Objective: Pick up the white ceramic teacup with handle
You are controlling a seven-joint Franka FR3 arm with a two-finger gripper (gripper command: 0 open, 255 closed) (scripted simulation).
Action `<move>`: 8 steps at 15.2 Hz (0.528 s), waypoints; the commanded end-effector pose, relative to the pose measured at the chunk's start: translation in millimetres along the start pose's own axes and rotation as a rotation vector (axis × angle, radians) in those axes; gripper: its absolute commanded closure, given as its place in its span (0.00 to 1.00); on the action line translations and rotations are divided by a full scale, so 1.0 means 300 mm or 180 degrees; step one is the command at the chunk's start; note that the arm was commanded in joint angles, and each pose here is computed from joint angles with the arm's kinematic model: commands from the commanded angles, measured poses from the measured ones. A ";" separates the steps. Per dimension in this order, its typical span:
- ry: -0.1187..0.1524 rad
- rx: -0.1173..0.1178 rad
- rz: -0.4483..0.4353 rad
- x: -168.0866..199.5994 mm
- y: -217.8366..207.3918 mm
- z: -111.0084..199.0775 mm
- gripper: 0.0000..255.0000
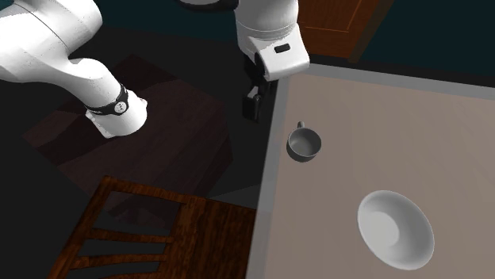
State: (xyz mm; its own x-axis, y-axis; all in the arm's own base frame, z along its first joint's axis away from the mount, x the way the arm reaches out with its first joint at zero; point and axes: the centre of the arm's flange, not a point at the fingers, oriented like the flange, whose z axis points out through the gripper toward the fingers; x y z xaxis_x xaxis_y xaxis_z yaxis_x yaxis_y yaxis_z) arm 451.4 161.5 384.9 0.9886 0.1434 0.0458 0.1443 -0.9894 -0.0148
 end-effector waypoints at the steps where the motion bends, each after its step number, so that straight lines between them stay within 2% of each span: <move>1: 0.0004 -0.0019 -0.0016 0.041 -0.039 0.068 0.00; 8: 0.0005 -0.0098 -0.0075 0.193 -0.192 0.296 0.00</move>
State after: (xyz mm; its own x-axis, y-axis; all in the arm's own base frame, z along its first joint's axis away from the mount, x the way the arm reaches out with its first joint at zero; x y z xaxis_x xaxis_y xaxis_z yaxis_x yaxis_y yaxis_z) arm 500.1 221.3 308.9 0.9853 0.1642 0.0477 0.1638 -0.9864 0.0132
